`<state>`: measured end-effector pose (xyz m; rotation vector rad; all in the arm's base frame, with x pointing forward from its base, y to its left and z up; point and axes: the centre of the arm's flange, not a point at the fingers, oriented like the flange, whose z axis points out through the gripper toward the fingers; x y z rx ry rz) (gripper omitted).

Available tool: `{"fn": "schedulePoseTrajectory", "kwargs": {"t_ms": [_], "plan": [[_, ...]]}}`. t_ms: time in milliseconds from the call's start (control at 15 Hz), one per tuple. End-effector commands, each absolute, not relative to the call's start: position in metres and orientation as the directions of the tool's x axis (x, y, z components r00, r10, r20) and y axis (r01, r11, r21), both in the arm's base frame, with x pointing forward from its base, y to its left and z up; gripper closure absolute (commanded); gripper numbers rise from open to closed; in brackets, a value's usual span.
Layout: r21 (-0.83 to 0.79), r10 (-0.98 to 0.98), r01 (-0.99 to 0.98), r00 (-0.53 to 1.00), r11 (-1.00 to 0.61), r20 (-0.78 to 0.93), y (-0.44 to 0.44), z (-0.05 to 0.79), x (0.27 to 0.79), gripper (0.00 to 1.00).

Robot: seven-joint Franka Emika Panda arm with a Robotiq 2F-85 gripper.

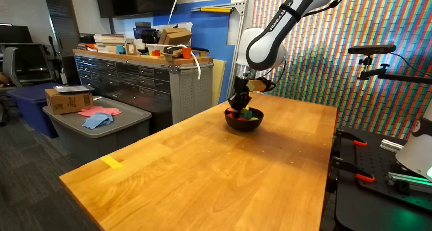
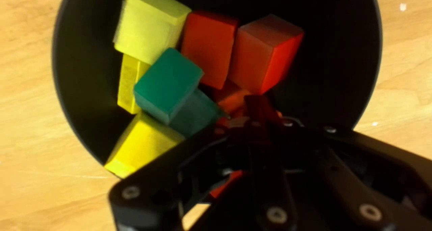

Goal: Take the blocks from the black bowl one at a time and place them on the table

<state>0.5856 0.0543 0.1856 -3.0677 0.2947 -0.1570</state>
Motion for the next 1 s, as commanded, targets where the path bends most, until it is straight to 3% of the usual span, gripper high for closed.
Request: {"fn": "schedulePoseTrajectory", "kwargs": {"t_ms": [0, 133, 200, 333, 867, 933], "plan": [[-0.048, -0.223, -0.219, 0.965, -0.975, 0.141, 0.049, 0.202, 0.565, 0.92], [-0.038, -0.232, -0.229, 0.962, -0.973, 0.148, 0.044, 0.210, 0.557, 0.89], [-0.032, -0.239, -0.237, 0.961, -0.971, 0.142, 0.043, 0.213, 0.555, 0.66], [-0.024, -0.254, -0.254, 0.954, -0.967, 0.158, 0.040, 0.222, 0.549, 0.63], [0.103, -0.256, -0.290, 0.931, -0.951, 0.260, 0.023, 0.224, 0.562, 0.02], [0.118, -0.252, -0.287, 0.935, -0.951, 0.250, 0.021, 0.219, 0.564, 0.00]]}}
